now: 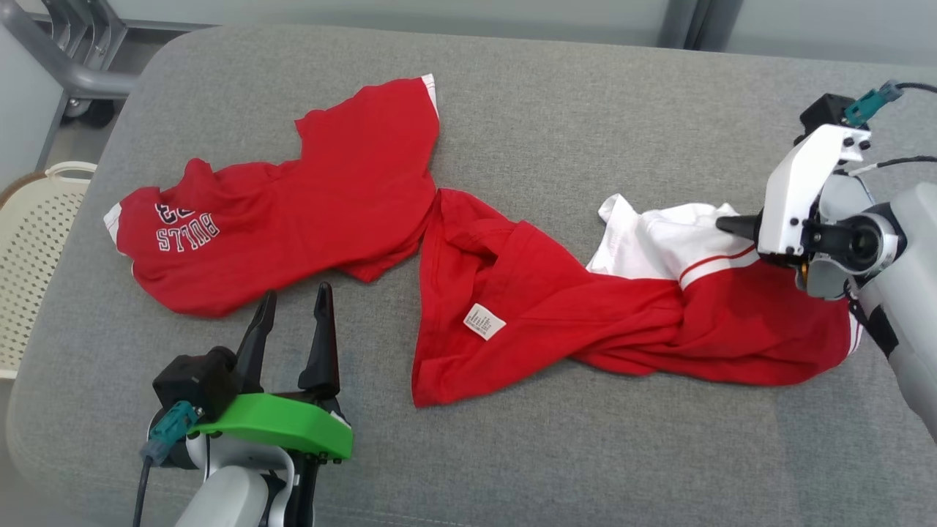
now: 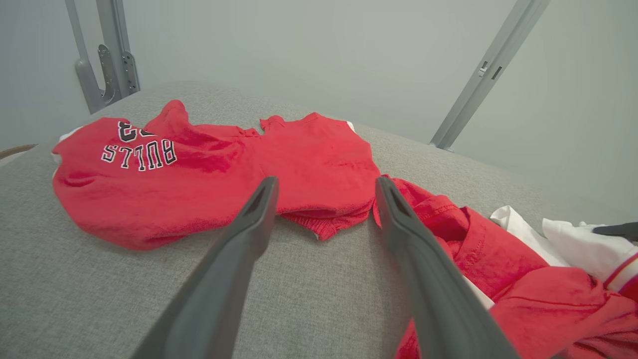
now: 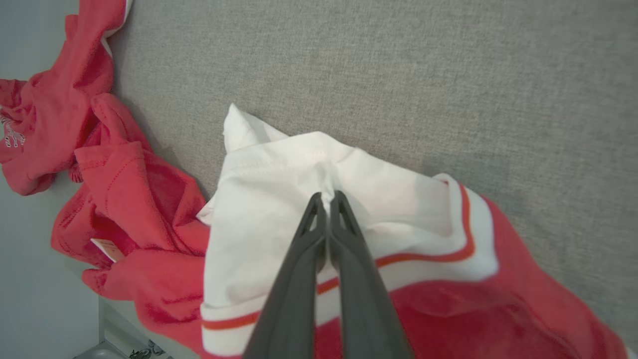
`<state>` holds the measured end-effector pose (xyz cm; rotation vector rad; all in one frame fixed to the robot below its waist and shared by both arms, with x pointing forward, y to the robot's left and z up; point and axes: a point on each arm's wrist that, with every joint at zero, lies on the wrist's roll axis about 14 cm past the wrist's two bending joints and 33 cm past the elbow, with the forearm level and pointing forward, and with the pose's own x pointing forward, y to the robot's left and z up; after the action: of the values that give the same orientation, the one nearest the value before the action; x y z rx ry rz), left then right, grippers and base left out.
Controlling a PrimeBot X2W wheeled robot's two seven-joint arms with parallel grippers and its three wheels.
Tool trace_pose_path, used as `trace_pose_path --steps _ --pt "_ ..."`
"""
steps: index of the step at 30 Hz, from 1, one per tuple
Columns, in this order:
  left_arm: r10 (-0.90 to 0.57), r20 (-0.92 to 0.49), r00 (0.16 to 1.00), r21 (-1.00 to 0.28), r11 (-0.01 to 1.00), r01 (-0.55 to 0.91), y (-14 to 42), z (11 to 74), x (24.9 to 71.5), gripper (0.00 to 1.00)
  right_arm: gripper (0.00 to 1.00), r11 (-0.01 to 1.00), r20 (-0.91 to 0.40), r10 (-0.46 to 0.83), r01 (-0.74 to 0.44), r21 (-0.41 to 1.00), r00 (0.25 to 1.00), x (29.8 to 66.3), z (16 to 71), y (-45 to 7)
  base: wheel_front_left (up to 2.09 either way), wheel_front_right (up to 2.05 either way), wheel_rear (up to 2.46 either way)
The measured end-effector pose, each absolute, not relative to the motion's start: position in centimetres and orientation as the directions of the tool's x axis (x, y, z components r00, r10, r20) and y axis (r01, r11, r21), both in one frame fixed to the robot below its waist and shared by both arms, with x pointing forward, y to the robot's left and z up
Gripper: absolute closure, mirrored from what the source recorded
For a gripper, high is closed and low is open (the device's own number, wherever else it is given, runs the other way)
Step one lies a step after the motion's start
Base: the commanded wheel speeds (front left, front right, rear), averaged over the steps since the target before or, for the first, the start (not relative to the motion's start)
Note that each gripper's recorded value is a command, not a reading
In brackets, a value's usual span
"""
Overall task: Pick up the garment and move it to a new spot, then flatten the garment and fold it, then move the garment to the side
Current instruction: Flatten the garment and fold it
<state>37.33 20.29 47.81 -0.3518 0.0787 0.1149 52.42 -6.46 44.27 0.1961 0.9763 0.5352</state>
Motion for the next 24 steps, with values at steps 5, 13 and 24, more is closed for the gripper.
trace_pose_path --steps 5,13,24 --pt "0.082 -0.083 0.993 -0.334 0.937 -0.105 19.9 48.6 36.8 0.0 1.0 0.816 -0.664 0.574 -0.405 0.412 0.48 50.4 46.4 -5.7 0.0 0.0 0.0" --pt "0.028 -0.068 0.997 -0.325 0.944 -0.049 18.5 49.6 36.5 0.0 1.0 0.799 -0.56 0.601 -0.439 0.41 0.571 47.4 49.1 -8.4 0.0 0.0 0.0" --pt "-0.044 -0.055 0.997 -0.321 0.947 0.024 16.4 50.5 36.5 0.0 1.0 0.78 -0.473 0.614 -0.396 0.484 0.632 41.8 48.9 -11.5 0.0 0.0 0.0"
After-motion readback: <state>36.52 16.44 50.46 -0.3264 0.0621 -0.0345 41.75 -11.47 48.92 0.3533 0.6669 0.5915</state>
